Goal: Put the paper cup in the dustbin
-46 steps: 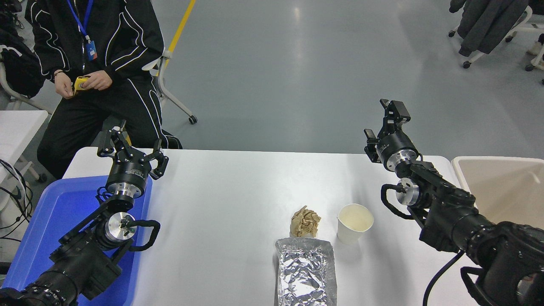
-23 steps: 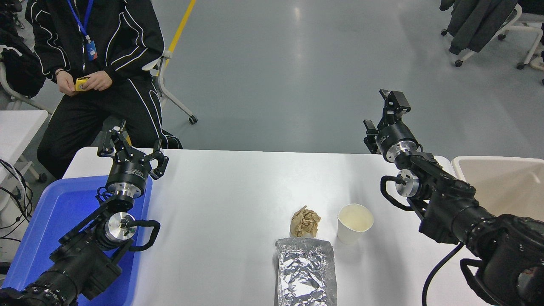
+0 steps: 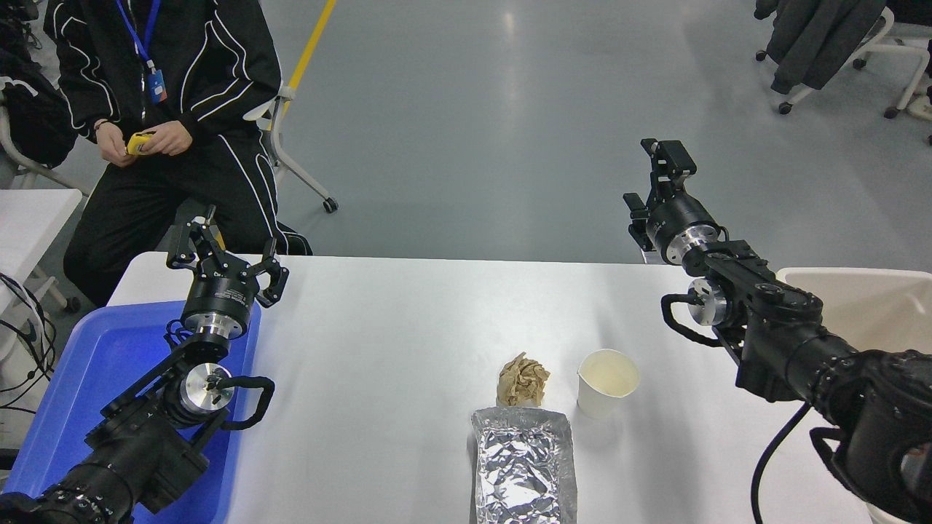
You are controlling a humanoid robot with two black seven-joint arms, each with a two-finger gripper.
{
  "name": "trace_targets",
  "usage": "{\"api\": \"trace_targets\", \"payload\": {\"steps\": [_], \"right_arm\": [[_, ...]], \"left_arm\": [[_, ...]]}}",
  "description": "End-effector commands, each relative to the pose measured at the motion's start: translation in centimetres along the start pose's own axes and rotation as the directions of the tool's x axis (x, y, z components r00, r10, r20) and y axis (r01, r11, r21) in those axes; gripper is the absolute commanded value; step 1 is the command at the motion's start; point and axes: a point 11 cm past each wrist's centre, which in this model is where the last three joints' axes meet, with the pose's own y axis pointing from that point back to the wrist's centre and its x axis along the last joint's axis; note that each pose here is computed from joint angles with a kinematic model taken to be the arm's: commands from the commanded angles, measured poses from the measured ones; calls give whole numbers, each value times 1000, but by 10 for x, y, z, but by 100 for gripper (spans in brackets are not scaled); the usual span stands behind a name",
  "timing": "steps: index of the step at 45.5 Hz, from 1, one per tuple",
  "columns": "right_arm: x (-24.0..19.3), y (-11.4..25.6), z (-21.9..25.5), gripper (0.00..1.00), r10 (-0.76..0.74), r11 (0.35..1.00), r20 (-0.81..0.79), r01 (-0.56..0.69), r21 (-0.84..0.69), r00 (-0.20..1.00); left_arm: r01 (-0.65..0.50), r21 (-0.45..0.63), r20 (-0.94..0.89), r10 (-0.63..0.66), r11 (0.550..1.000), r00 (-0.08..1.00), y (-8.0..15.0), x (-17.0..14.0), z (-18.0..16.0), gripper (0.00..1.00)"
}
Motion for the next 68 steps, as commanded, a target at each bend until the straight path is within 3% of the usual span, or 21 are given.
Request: {"api": "trace_targets", "payload": {"steps": [1, 8, 16, 21, 28, 38, 48, 58, 68], "right_arm": [[27, 0, -16, 100, -138, 990, -314, 125, -60, 939], [33, -9, -51, 100, -220, 975, -451, 208, -77, 865], [20, -17, -83, 100, -350, 931, -660, 324, -168, 665], [-14, -18, -90, 100, -461, 868, -738, 423, -260, 493], [-92, -8, -85, 100, -571, 714, -815, 548, -435, 96], [-133, 2, -68, 100, -555, 613, -799, 537, -580, -229], [-121, 9, -47, 100, -553, 580, -738, 457, -674, -387], [-129, 34, -15, 100, -547, 471, -636, 428, -772, -545], [-114, 60, -11, 100, -564, 391, -582, 431, -813, -587]], "left_arm": [[0, -1, 0, 0, 1000, 1000, 0, 0, 0, 100], [0, -1, 0, 0, 1000, 1000, 0, 0, 0, 100], [1, -1, -1, -1, 1000, 1000, 0, 0, 0, 100], [0, -1, 0, 0, 1000, 1000, 0, 0, 0, 100], [-1, 0, 0, 1, 1000, 1000, 0, 0, 0, 100], [0, -1, 0, 0, 1000, 1000, 0, 0, 0, 100], [-2, 0, -1, 2, 1000, 1000, 0, 1, 0, 100], [0, -1, 0, 0, 1000, 1000, 0, 0, 0, 100], [-1, -1, -1, 1, 1000, 1000, 0, 0, 0, 100]]}}
